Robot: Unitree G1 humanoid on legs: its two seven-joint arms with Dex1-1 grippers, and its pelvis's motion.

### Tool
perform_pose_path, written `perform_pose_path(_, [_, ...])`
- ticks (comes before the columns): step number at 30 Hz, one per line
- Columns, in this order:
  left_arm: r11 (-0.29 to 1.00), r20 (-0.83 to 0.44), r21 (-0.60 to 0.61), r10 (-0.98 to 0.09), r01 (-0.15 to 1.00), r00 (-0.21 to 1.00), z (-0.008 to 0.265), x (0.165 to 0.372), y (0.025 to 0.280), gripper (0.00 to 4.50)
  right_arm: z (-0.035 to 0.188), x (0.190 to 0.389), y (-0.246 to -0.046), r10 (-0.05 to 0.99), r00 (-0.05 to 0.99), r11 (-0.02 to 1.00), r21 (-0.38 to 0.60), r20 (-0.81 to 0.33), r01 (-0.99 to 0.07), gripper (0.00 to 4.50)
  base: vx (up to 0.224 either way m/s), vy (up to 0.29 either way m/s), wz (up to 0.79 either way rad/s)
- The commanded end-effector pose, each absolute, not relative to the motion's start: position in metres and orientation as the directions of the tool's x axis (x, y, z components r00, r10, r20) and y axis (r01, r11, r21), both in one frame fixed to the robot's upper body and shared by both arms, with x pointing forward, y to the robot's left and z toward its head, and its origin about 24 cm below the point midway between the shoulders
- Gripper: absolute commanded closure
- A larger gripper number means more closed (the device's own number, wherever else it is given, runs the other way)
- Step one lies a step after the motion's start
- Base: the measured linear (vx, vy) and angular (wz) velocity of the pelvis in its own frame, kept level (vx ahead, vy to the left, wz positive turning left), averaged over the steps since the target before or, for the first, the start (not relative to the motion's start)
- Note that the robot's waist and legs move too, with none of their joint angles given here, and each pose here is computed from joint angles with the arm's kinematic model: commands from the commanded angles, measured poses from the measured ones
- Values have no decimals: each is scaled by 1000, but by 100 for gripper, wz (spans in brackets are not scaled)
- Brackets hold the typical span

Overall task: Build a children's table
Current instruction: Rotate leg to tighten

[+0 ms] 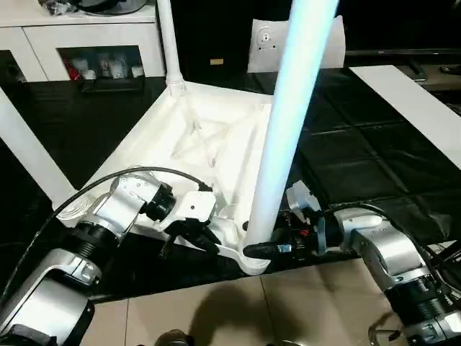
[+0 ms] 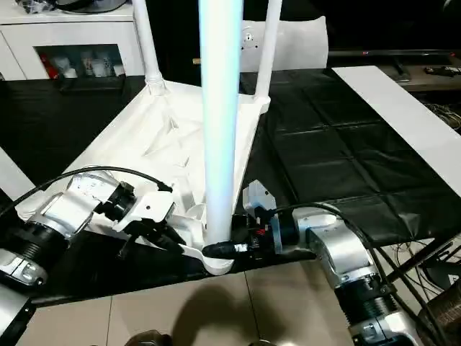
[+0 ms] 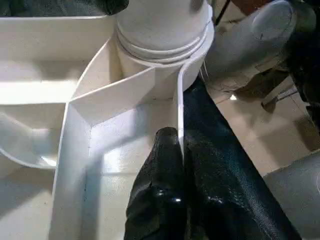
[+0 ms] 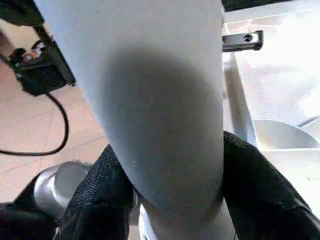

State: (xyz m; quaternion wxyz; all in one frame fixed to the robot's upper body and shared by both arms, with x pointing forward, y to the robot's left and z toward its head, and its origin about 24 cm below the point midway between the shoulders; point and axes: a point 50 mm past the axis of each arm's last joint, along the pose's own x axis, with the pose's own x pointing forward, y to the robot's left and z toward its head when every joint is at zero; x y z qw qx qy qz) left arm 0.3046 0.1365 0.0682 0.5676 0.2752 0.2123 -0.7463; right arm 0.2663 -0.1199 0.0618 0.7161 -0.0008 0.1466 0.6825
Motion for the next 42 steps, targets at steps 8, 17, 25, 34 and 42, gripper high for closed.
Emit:
perform_pose_path(8, [145, -527, 9, -840, 989, 128, 63, 313, 107, 450, 50, 291, -84, 842, 489, 531, 190, -229, -826, 247, -11, 7, -5])
perform_pose_path(17, [542, -451, 37, -741, 840, 498, 72, 327, 80, 450, 51, 310, -49, 661, 696, 750, 203, -280, -630, 216, -9, 10, -6])
perform_pose_path(25, [515, -451, 84, -744, 853, 493, 76, 323, 74, 450, 56, 309, -55, 670, 710, 742, 202, -216, -639, 129, 0, 0, 0])
perform_pose_path(34, [337, -495, 94, -801, 937, 337, 71, 315, 98, 450, 66, 299, -101, 769, 627, 638, 104, -126, -763, 53, 0, 0, 0])
perform_pose_path(42, [51, -580, 100, -808, 994, 100, 68, 306, 118, 450, 71, 289, -141, 874, 446, 459, 31, -192, -888, 3, 0, 0, 0])
